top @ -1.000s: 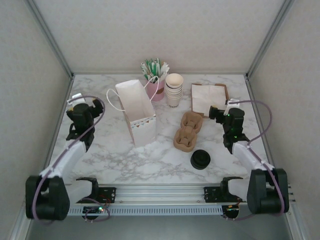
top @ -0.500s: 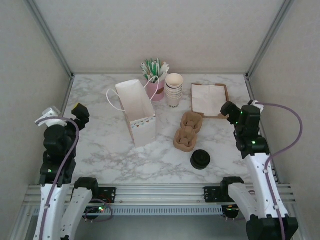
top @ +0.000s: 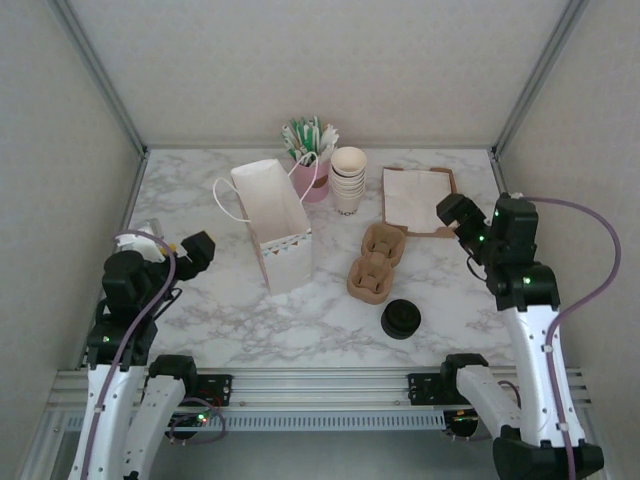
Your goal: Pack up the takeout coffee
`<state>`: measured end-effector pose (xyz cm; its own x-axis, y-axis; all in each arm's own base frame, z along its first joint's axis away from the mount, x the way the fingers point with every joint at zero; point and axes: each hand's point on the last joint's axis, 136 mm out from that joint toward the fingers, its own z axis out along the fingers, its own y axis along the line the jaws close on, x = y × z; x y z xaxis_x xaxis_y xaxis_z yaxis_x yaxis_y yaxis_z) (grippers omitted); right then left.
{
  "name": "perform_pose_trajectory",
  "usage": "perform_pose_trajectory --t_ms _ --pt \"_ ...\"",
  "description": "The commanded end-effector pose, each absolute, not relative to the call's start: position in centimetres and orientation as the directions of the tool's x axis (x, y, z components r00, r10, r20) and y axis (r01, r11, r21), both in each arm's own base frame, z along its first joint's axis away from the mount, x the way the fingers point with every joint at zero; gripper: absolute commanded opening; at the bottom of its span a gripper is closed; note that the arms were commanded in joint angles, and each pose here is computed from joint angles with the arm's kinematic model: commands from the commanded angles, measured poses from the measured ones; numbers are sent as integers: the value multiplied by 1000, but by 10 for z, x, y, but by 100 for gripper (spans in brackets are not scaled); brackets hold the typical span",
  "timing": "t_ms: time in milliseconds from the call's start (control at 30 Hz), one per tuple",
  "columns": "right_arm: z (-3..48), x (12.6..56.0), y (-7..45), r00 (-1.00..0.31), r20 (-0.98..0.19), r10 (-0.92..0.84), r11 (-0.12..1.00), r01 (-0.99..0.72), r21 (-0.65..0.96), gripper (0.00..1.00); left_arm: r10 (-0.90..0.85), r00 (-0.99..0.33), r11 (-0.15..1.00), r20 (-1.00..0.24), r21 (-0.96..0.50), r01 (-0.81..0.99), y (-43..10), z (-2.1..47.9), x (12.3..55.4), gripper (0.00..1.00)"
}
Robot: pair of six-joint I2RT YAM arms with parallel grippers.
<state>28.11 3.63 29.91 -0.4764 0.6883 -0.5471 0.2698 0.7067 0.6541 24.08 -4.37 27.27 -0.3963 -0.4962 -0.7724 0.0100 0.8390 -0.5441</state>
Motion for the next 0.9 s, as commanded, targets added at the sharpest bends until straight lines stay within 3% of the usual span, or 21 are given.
perform_pose_trajectory --t_ms 0,400,700,867 --pt "300 282 53 -554 -473 685 684 268 678 92 -486 -437 839 -757 -545 11 -47 272 241 100" --pt "336 350 91 -649 -575 498 829 162 535 63 -506 -400 847 -764 -527 -65 -32 263 239 88" --pt "313 417 156 -746 -532 400 855 95 510 39 -512 -394 849 -763 -519 -97 -27 260 238 84" --pt "289 444 178 -781 -476 404 838 108 536 36 -511 -398 851 -762 -515 -105 -26 258 239 79"
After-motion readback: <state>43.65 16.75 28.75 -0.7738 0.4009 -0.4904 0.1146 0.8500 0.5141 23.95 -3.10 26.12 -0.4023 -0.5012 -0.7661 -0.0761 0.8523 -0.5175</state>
